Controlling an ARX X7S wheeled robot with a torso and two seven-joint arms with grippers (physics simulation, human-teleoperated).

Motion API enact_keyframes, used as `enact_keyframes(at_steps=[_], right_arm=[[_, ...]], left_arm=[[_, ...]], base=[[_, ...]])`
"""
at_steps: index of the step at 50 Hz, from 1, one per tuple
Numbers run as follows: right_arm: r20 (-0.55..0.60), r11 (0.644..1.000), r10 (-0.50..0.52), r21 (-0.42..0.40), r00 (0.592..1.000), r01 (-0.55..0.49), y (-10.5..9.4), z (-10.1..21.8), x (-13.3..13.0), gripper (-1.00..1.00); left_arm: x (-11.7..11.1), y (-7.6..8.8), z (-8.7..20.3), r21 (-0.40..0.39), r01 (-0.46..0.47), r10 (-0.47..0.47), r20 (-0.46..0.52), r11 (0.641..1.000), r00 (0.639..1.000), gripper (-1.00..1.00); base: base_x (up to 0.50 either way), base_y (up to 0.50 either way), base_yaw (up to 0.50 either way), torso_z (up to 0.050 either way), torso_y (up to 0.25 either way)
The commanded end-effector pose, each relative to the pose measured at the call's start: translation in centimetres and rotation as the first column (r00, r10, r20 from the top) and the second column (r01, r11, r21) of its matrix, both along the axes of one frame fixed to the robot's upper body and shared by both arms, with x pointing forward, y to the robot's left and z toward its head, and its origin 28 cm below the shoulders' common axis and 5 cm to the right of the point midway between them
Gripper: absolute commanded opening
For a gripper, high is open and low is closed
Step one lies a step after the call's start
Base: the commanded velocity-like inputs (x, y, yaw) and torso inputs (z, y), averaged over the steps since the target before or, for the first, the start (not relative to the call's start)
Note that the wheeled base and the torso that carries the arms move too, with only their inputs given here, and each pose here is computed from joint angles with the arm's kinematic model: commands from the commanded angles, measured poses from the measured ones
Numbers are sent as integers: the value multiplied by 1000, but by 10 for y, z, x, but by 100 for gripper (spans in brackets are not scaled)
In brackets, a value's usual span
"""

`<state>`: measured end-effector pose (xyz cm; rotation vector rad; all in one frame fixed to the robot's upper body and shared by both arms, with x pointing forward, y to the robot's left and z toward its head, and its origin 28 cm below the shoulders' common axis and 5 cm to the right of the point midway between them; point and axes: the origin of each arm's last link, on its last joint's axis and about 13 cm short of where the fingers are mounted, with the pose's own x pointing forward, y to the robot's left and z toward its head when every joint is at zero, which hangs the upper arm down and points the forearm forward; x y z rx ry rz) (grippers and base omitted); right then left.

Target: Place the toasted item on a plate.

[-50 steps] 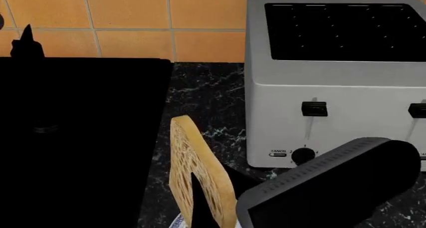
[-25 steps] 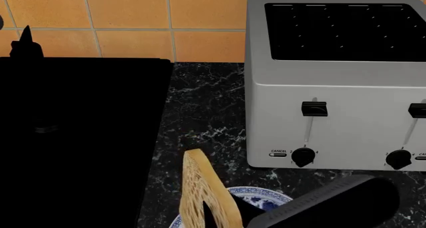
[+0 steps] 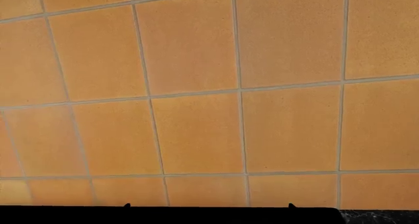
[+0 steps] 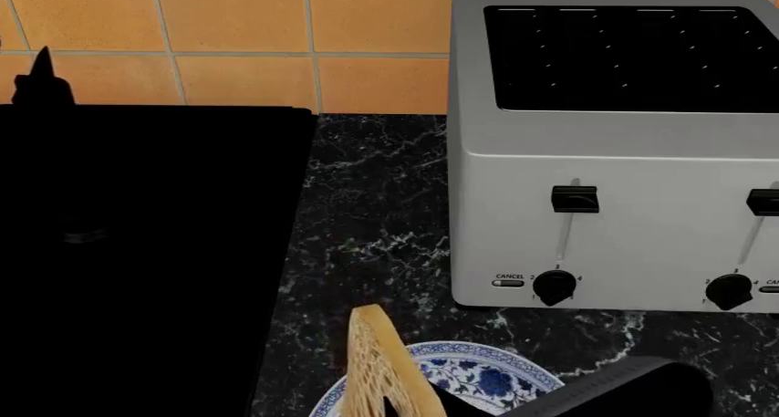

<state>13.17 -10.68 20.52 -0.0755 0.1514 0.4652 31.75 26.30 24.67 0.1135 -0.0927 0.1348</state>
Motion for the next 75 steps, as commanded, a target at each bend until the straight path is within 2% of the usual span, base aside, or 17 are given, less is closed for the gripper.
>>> enact_keyframes(at_steps=[1, 30, 31, 48, 57, 75], right_arm=[[-10, 1000, 2, -18, 1000, -2, -1, -9, 2, -100], [-39, 1000, -10, -26, 999, 9, -4, -31, 13, -100], [-43, 1000, -8, -23, 999, 7, -4, -31, 13, 100], [-16, 999, -18, -34, 1000, 17, -4, -24, 11, 100], [91, 996, -46, -66, 995, 52, -8, -1, 4, 100], [173, 992, -68, -90, 982, 84, -11, 16, -1, 100]], left_arm=[[0, 2, -1, -4, -4, 4, 0, 1000, 1000, 100], [0, 2, -4, 2, -9, 9, -8, 1000, 1000, 100], [0, 2, -4, 3, -9, 9, -8, 1000, 1000, 100], [-2, 2, -3, 4, -10, 10, -6, 1000, 1000, 100], [-3, 2, -3, 3, -11, 11, -5, 1000, 1000, 100], [-2, 1, -4, 4, -9, 9, -8, 1000, 1000, 100]], base=[[0, 0, 0, 0, 0], [0, 0, 0, 0, 0], [0, 0, 3, 0, 0], [0, 0, 0, 0, 0], [0, 0, 0, 0, 0], [0, 0, 0, 0, 0]])
